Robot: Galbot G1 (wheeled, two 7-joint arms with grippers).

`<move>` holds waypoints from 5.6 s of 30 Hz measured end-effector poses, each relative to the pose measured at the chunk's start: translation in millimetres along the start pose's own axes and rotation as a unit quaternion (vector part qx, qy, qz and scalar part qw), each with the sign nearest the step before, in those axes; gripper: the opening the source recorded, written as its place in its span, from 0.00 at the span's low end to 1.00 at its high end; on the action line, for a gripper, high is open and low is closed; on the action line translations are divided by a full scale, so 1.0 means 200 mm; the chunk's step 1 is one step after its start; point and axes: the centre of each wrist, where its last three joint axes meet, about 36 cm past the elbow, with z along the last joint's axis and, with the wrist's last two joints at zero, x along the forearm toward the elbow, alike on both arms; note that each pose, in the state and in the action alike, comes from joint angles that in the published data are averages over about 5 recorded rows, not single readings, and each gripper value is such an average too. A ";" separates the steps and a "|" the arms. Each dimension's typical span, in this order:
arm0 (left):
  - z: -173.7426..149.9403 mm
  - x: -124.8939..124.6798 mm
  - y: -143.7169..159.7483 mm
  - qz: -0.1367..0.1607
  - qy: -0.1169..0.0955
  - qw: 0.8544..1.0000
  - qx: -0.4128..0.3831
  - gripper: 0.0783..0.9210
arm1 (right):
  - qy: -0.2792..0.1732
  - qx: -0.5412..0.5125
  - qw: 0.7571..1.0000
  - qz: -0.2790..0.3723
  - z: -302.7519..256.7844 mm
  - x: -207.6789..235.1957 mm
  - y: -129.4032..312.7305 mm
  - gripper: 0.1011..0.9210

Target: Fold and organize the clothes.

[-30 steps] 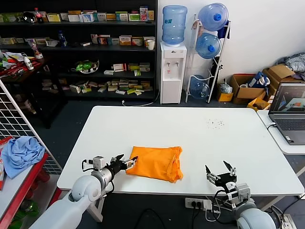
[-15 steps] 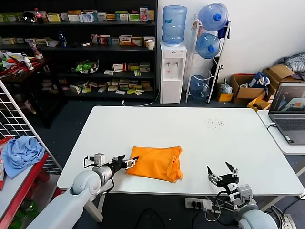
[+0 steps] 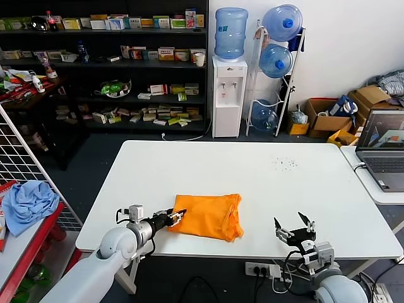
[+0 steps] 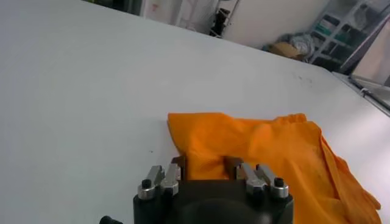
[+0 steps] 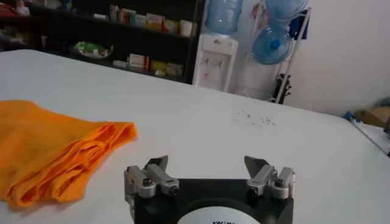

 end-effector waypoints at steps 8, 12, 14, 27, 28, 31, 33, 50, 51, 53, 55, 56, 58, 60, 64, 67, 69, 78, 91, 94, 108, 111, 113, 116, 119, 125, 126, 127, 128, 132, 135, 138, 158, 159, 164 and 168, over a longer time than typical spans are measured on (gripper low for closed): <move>0.01 0.02 -0.04 0.003 -0.005 1.000 0.010 0.19 | -0.003 0.000 1.000 0.002 -0.01 -0.01 0.01 0.88; 0.00 0.05 -0.04 -0.006 -0.016 1.000 0.015 0.08 | -0.004 0.002 1.000 0.002 -0.02 -0.02 0.02 0.88; -0.01 0.08 -0.02 -0.016 -0.021 1.000 0.015 0.07 | -0.004 0.003 1.000 0.003 -0.02 -0.03 0.02 0.88; -0.19 0.44 0.38 -0.174 -0.031 0.982 -0.068 0.07 | -0.023 0.003 1.000 -0.008 -0.08 -0.14 0.11 0.88; -0.21 0.48 0.42 -0.189 -0.030 0.978 -0.080 0.07 | -0.024 0.002 1.000 -0.010 -0.09 -0.15 0.12 0.88; -0.28 0.57 0.54 -0.234 -0.027 0.965 -0.116 0.07 | -0.030 0.001 0.999 -0.018 -0.10 -0.18 0.16 0.88; -0.32 0.64 0.61 -0.263 -0.026 0.954 -0.141 0.07 | -0.032 0.000 0.999 -0.023 -0.10 -0.19 0.18 0.88; -0.68 1.12 1.01 -0.411 -0.011 0.864 -0.289 0.07 | -0.041 -0.004 0.998 -0.039 -0.11 -0.25 0.24 0.88; -0.69 1.12 1.01 -0.413 -0.011 0.863 -0.290 0.07 | -0.041 -0.004 0.998 -0.040 -0.11 -0.25 0.25 0.88; -0.70 1.12 1.00 -0.413 -0.013 0.863 -0.289 0.07 | -0.041 -0.004 0.998 -0.040 -0.11 -0.25 0.25 0.88; -0.69 1.10 0.98 -0.409 -0.016 0.866 -0.285 0.07 | -0.040 -0.003 0.998 -0.040 -0.10 -0.25 0.26 0.88; -0.68 1.08 0.96 -0.406 -0.017 0.869 -0.283 0.07 | -0.040 -0.002 0.998 -0.039 -0.10 -0.24 0.26 0.88; -0.66 1.03 0.93 -0.397 -0.021 0.874 -0.278 0.07 | -0.039 -0.002 0.999 -0.038 -0.10 -0.24 0.25 0.88; -0.64 0.97 0.88 -0.388 -0.026 0.880 -0.272 0.07 | -0.039 -0.001 0.999 -0.036 -0.10 -0.23 0.25 0.88; -0.58 0.86 0.79 -0.369 -0.036 0.892 -0.257 0.07 | -0.038 -0.001 0.999 -0.034 -0.09 -0.22 0.25 0.88; -0.54 0.78 0.71 -0.355 -0.042 0.902 -0.243 0.07 | -0.035 0.000 0.999 -0.032 -0.08 -0.22 0.25 0.88; -0.52 0.74 0.65 -0.345 -0.046 0.908 -0.233 0.07 | -0.034 0.001 0.999 -0.030 -0.07 -0.22 0.25 0.88; -0.44 0.58 0.31 -0.285 -0.070 0.938 -0.182 0.07 | -0.030 0.007 0.999 -0.021 -0.05 -0.21 0.21 0.88; -0.23 0.13 -0.15 -0.203 -0.105 0.969 -0.092 0.07 | -0.047 0.027 0.998 -0.015 -0.01 -0.16 0.07 0.88; -0.18 -0.02 -0.28 -0.185 -0.117 0.973 -0.071 0.07 | -0.052 0.029 0.998 -0.012 0.00 -0.14 0.02 0.88; 0.06 -0.50 -0.95 -0.112 -0.160 0.981 0.005 0.07 | -0.065 0.025 0.997 0.023 0.05 -0.08 -0.19 0.88; 0.08 -0.54 -1.03 -0.097 -0.174 0.980 0.025 0.10 | -0.066 0.023 0.997 0.029 0.05 -0.08 -0.21 0.88; 0.09 -0.57 -1.07 -0.086 -0.186 0.978 0.040 0.14 | -0.067 0.022 0.997 0.032 0.04 -0.08 -0.22 0.88; 0.10 -0.59 -1.11 -0.064 -0.209 0.974 0.062 0.25 | -0.068 0.019 0.997 0.035 0.04 -0.07 -0.22 0.88; 0.11 -0.59 -1.15 -0.040 -0.237 0.968 0.075 0.35 | -0.069 0.017 0.997 0.036 0.03 -0.07 -0.23 0.88; 0.15 -0.55 -1.10 -0.012 -0.302 0.952 0.056 0.55 | -0.073 0.014 0.996 0.038 0.02 -0.08 -0.26 0.88; 0.16 -0.54 -1.06 -0.013 -0.311 0.949 0.048 0.60 | -0.074 0.014 0.996 0.038 0.02 -0.08 -0.27 0.88; 0.17 -0.52 -1.03 -0.015 -0.320 0.947 0.038 0.63 | -0.074 0.013 0.996 0.038 0.02 -0.08 -0.27 0.88; 0.18 -0.50 -0.98 -0.017 -0.328 0.944 0.028 0.66 | -0.075 0.012 0.996 0.037 0.02 -0.08 -0.28 0.88; 0.26 -0.40 -0.78 -0.037 -0.349 0.936 -0.021 0.80 | -0.075 0.008 0.996 0.036 0.03 -0.09 -0.29 0.88; 0.31 -0.31 -0.62 -0.057 -0.352 0.932 -0.061 0.86 | -0.076 0.003 0.997 0.035 0.03 -0.11 -0.29 0.88; 0.36 -0.22 -0.49 -0.080 -0.348 0.929 -0.097 0.88 | -0.077 -0.005 0.996 0.037 0.03 -0.12 -0.29 0.88; 0.53 0.13 -0.07 -0.187 -0.280 0.913 -0.231 0.88 | -0.090 -0.027 0.994 0.056 0.02 -0.12 -0.25 0.88; 0.53 0.14 -0.06 -0.189 -0.278 0.913 -0.232 0.88 | -0.091 -0.027 0.994 0.056 0.03 -0.12 -0.24 0.88; 0.52 0.18 -0.05 -0.198 -0.269 0.913 -0.235 0.88 | -0.092 -0.029 0.994 0.059 0.03 -0.11 -0.20 0.88; 0.51 0.20 -0.03 -0.205 -0.266 0.912 -0.237 0.88 | -0.092 -0.031 0.993 0.062 0.05 -0.11 -0.17 0.88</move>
